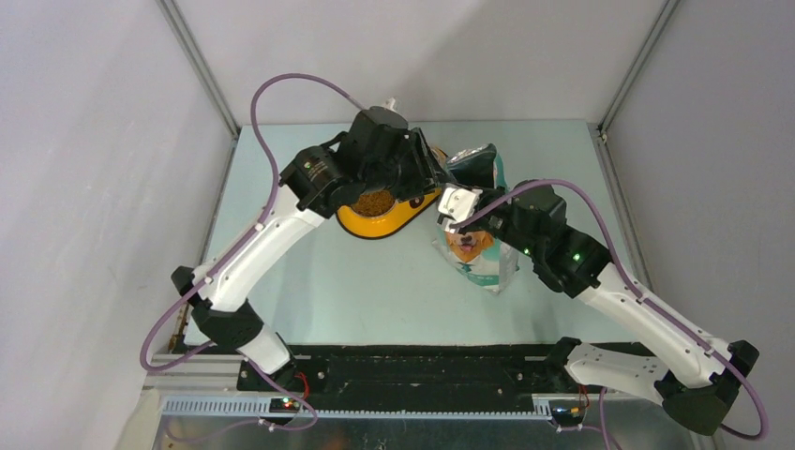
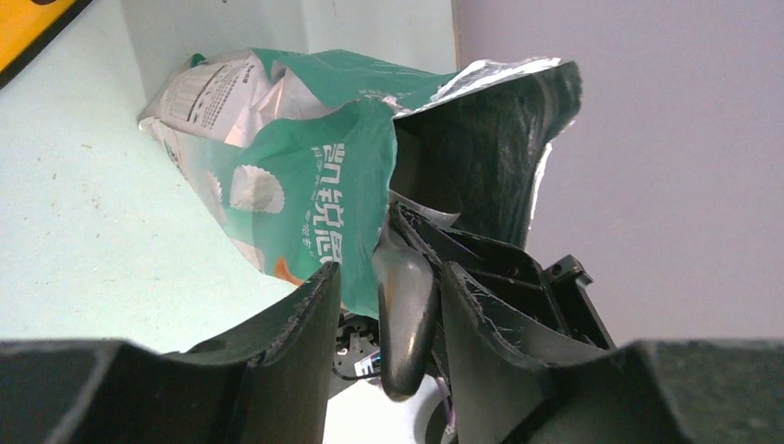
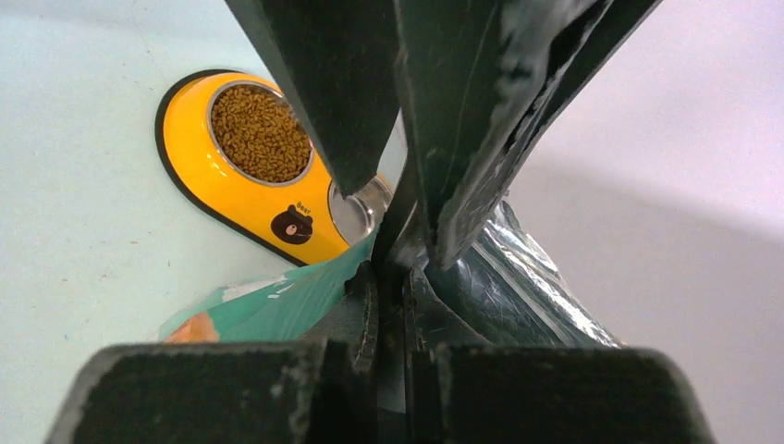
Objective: Serve the pet food
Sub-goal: Adjust the spatula in the pet food bag.
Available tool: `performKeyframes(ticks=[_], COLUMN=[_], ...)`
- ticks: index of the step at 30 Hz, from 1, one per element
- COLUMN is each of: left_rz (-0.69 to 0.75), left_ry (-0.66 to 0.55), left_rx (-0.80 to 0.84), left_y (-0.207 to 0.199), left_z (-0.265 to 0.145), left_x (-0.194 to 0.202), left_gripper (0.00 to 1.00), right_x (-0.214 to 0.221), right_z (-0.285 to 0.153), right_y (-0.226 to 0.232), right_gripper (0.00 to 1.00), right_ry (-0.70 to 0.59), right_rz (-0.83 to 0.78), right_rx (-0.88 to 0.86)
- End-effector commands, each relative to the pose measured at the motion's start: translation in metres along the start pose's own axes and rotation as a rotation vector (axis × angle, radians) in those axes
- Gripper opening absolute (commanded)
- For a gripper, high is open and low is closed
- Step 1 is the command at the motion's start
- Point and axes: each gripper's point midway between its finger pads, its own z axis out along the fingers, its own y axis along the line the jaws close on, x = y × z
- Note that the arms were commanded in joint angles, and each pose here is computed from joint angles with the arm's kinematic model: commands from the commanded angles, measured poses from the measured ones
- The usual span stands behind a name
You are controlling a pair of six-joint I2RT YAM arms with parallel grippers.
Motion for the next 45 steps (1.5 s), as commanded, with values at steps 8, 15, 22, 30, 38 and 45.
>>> performKeyframes(ticks=[8,15,22,30,38,45], left_rz=[-0.042,-0.043,-0.02,0.019,0.097,0.201], left_ry=[-0.076,-0.085,-0.059,-0.009,-0.058,-0.132], left_rx=[-0.037,-0.036,-0.001,0.073,0.128,0.181], left_y=[-0.002,-0.001,-0.007,-0.013,-0.016,-0.015], left_z=[0.005,0.009,0.011,0.011,0.006,-0.009], left_x=[-0.009,-0.01,-0.005,0.007,0.001,-0.006], left_gripper=[0.37,0.23,0.0,0.0,0.0,0.0], right_x=[-0.006,-0.009,-0.012,-0.024,-0.037,-0.017], right_z=[-0.006,-0.01,-0.018,-0.042,-0.065,-0.069], right_y=[-0.033,-0.032,-0.033,-0.035,-0.058,-0.078], right_gripper=[0.0,0.0,0.24,0.64,0.78,0.86], right_ry=[0.016,0.003,-0.02,-0.106,-0.143,0.08], right_rz=[-0.073,-0.069,-0.04,0.003,0.139,0.681], right_rx=[0.15,0.143,0.138,0.113,0.178,0.235])
